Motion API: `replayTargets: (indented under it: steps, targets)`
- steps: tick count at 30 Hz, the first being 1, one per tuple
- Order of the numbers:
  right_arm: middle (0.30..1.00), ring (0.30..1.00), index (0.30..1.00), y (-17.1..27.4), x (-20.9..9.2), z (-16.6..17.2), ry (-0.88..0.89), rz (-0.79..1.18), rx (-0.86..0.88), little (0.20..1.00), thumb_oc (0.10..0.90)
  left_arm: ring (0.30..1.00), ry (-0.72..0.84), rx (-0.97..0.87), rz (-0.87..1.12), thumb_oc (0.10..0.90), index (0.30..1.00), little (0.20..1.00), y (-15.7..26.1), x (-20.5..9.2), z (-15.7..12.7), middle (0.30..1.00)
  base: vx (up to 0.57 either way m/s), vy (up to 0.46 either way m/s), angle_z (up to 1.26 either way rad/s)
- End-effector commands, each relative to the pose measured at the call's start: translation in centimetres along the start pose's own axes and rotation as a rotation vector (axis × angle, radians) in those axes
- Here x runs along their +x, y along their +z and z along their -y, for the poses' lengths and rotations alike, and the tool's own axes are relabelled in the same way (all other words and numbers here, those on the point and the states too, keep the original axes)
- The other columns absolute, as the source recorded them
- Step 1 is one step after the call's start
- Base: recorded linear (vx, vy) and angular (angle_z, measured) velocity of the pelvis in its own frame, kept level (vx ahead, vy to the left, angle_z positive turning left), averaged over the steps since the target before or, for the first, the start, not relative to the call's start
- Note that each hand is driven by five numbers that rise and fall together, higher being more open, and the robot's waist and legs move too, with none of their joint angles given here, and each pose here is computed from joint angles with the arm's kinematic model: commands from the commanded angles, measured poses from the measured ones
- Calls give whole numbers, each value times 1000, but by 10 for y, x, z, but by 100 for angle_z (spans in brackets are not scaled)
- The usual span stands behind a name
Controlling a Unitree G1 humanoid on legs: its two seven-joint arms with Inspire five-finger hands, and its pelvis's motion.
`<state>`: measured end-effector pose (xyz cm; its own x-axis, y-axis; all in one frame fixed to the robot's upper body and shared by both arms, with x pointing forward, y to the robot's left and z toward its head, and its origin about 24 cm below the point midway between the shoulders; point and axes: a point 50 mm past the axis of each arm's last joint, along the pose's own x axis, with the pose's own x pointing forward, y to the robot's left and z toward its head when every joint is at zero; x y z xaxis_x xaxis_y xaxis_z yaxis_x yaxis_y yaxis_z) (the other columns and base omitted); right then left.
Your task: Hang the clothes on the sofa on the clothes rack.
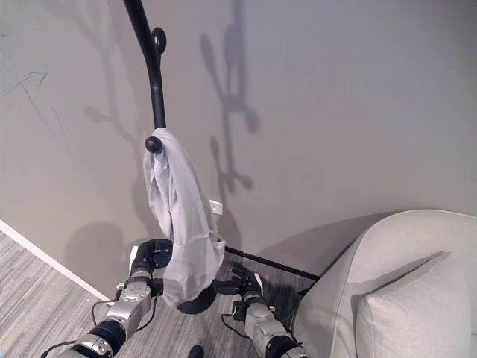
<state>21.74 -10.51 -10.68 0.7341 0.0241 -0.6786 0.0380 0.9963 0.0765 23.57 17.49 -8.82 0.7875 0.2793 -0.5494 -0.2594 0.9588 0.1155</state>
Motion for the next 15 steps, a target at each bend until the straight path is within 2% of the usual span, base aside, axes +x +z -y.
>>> replayTargets:
  steps: [1,2,4,5,6,10,11,12,13,15]
  targets:
    - [900,900,900,38,4,-6,47,156,50,900,800,900,51,-63,10,800,900,900,2,5,-15,900,0,0,0]
    - [900,900,900,34,4,-1,34,147,51,900,800,900,57,-79,0,800,900,900,-2,4,-21,900,11,-29,5]
    - [900,900,900,19,2,14,-10,105,81,900,800,900,116,-278,-30,800,900,900,-11,1,-41,900,17,-31,9]
    - [900,900,900,6,0,27,-50,73,158,900,800,900,133,-334,-26,800,900,900,-19,-3,-55,900,13,-21,10]
    - [900,900,900,6,0,27,-50,72,158,900,800,900,133,-334,-26,800,900,900,-19,-3,-55,900,16,-25,16]
    - [900,900,900,-30,-9,52,-163,-26,439,900,800,900,251,-513,-103,800,900,900,-54,-17,-93,900,17,-16,13]
    - [900,900,900,-29,-9,52,-163,-26,439,900,800,900,251,-513,-103,800,900,900,-54,-17,-94,900,27,-12,15]
    - [900,900,900,-49,-14,64,-250,-77,602,900,800,900,340,-578,-203,800,900,900,-81,-28,-108,900,35,-9,13]
    - [900,900,900,-60,-18,71,-299,-109,665,900,800,900,394,-632,-266,800,900,900,-98,-36,-116,900,42,-9,8]
    - [900,900,900,-68,-21,76,-336,-136,702,900,800,900,434,-663,-319,800,900,900,-111,-43,-120,900,11,-2,3]
